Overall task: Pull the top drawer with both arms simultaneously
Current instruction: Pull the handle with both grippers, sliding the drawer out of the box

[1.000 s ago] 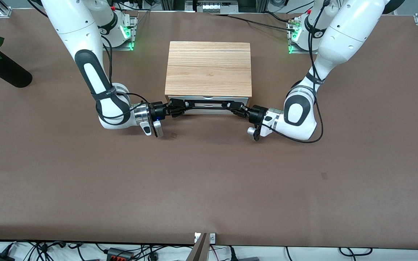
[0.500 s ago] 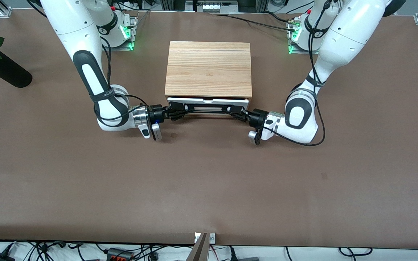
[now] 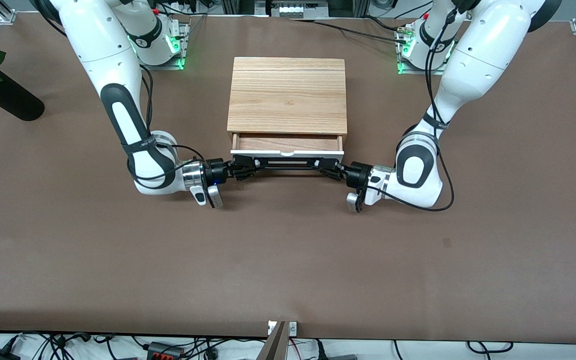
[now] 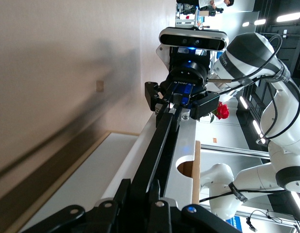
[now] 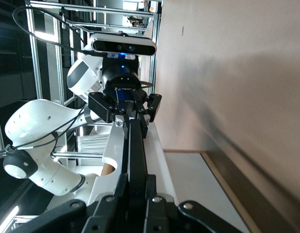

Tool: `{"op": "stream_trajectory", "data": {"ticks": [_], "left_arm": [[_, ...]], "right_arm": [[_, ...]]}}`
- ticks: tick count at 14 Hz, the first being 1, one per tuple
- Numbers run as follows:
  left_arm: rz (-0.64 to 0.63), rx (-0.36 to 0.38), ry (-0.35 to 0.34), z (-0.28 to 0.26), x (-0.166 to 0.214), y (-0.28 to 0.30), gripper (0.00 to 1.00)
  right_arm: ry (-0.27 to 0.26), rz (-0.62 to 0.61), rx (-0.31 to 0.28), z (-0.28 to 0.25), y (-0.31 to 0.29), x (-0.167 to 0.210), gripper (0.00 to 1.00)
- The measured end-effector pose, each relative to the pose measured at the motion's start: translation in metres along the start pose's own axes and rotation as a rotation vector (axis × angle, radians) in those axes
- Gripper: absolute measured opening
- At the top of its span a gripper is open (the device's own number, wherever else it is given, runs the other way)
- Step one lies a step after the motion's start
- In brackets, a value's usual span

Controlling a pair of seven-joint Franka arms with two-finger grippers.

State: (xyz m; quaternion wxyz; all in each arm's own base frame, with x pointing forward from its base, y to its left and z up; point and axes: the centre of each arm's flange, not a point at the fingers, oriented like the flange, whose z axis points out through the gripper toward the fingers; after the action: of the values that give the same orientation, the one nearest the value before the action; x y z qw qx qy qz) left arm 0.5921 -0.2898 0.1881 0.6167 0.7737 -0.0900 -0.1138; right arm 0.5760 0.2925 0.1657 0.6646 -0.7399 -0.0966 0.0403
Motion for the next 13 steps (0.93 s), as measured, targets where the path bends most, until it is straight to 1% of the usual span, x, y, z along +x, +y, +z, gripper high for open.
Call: {"op": "stream_trajectory", "data": {"ticks": [5,10,11,12,13], "left_arm": [[0.009,0.0,0.039,-0.013,0.02,-0.004,0.2],[0.028,0.016,0.07,-0.019,0.031,0.001,0.2],[0.03,0.017,0.074,-0.02,0.033,0.001,0.2],[0.028,0.018,0.075,-0.02,0.033,0.0,0.2],[0.029,0.018,0.076,-0.02,0.033,0.0,0.2]], "right_arm": [[0.013,0.008,0.006,-0.001,0.006,0.029,0.18],[0.029,-0.009,0.001,-0.004,0.005,0.044,0.18],[0.035,-0.01,-0.005,-0.004,0.006,0.045,0.24],[0.036,-0.01,-0.007,-0.004,0.007,0.046,0.24],[0.04,-0.008,-0.014,-0.004,0.009,0.046,0.3]]}}
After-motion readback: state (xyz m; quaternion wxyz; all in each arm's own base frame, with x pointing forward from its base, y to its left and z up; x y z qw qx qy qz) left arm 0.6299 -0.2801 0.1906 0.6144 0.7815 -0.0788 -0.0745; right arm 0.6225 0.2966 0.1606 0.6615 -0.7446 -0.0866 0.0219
